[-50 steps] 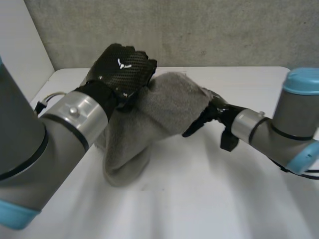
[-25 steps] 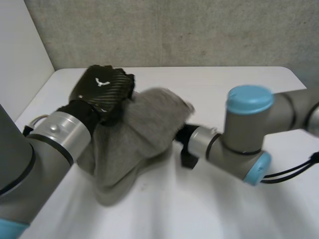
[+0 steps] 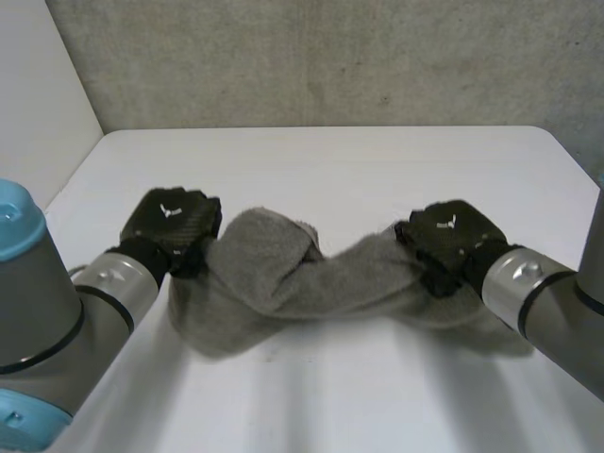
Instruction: Fold the towel.
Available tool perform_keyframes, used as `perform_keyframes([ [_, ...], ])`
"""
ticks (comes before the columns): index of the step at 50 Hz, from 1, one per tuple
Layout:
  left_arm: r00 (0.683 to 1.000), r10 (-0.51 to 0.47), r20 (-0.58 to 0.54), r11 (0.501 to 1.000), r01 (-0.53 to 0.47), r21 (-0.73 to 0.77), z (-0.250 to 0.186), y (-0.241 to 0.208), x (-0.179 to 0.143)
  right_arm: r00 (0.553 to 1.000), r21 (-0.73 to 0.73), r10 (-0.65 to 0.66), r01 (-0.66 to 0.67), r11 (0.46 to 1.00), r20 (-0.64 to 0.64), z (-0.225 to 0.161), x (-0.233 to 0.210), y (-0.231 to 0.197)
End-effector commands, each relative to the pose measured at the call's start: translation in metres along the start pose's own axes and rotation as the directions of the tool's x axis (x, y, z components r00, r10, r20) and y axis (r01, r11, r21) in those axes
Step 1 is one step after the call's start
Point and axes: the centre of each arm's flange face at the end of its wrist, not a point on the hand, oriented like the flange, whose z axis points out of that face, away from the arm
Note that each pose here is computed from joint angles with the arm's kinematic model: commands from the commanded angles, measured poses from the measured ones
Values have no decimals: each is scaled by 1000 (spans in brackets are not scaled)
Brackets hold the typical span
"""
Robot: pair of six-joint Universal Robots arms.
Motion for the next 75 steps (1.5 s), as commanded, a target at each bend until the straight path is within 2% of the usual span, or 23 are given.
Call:
perform_keyframes([
  [1, 1000, 3, -27, 999, -4, -48, 7, 14, 6, 990, -107, -119, 127, 986, 79, -13, -4, 0],
  [10, 1000, 11, 1, 997, -11, 78, 55, -11, 2, 996, 120, -63, 71, 990, -66, 39, 20, -34],
  [12, 999, 4, 31, 984, -10, 179, 70, -38, -6, 975, 281, -67, 127, 951, -213, 54, 45, -69],
  [14, 994, -15, 107, 911, -31, 411, 82, -109, -27, 951, 366, -49, 164, 916, -304, 56, 60, -90],
  [17, 990, -28, 139, 856, -48, 515, 82, -142, -37, 887, 522, 14, 259, 813, -461, 52, 84, -128],
  [18, 984, -49, 171, 789, -66, 611, 77, -173, -47, 887, 523, 14, 259, 812, -462, 52, 84, -128],
  [19, 984, -49, 171, 788, -67, 612, 77, -174, -47, 861, 586, 43, 306, 751, -506, 49, 91, -141],
  [20, 979, -83, 187, 735, -66, 674, 71, -195, -54, 845, 628, 65, 341, 700, -531, 49, 93, -148],
  [22, 976, -105, 188, 723, -55, 688, 69, -200, -57, 850, 626, 56, 339, 702, -523, 52, 90, -142],
  [24, 976, -116, 184, 732, -41, 680, 70, -197, -57, 863, 611, 38, 325, 722, -504, 56, 84, -132],
  [27, 986, -99, 136, 867, 18, 499, 81, -132, -40, 913, 532, -26, 260, 806, -407, 72, 60, -88],
  [28, 986, -99, 136, 867, 18, 498, 81, -132, -40, 913, 532, -26, 260, 806, -407, 72, 60, -87],
  [30, 988, -89, 123, 905, 29, 425, 85, -105, -32, 945, 445, -70, 214, 870, -318, 83, 40, -51],
  [32, 991, -85, 108, 932, 40, 361, 86, -81, -26, 946, 444, -70, 214, 870, -318, 83, 40, -51],
  [33, 993, -76, 87, 964, 51, 263, 87, -47, -16, 963, 373, -84, 178, 910, -256, 89, 28, -27],
  [34, 993, -76, 87, 964, 51, 262, 87, -46, -16, 979, 271, -86, 135, 953, -185, 93, 14, 1],
  [35, 995, -68, 69, 985, 56, 166, 85, -14, -7, 979, 270, -86, 135, 953, -185, 93, 14, 2],
  [39, 997, -62, 42, 998, 61, 35, 74, 28, 5, 996, 20, -86, 86, 996, -33, 85, -15, 53],
  [47, 997, -65, 30, 995, 67, -77, 37, 55, 9, 997, -163, -50, 60, 985, 66, 45, -24, 64],
  [54, 998, -68, 13, 995, 69, -73, 7, 51, 10, 996, -185, -24, 40, 982, 88, 19, -27, 56],
  [62, 998, -66, 0, 995, 66, -78, -13, 51, 14, 1000, -130, -8, 8, 991, 2, 1, -7, 39],
  [67, 999, -50, 2, 997, 50, -56, -20, 45, 13, 990, -57, 139, -140, 988, -33, -1, 7, 27],
  [75, 1000, 12, 28, 1000, -13, 12, -23, 26, 5, 972, -34, 233, -233, 972, 15, 3, 10, 37],
])
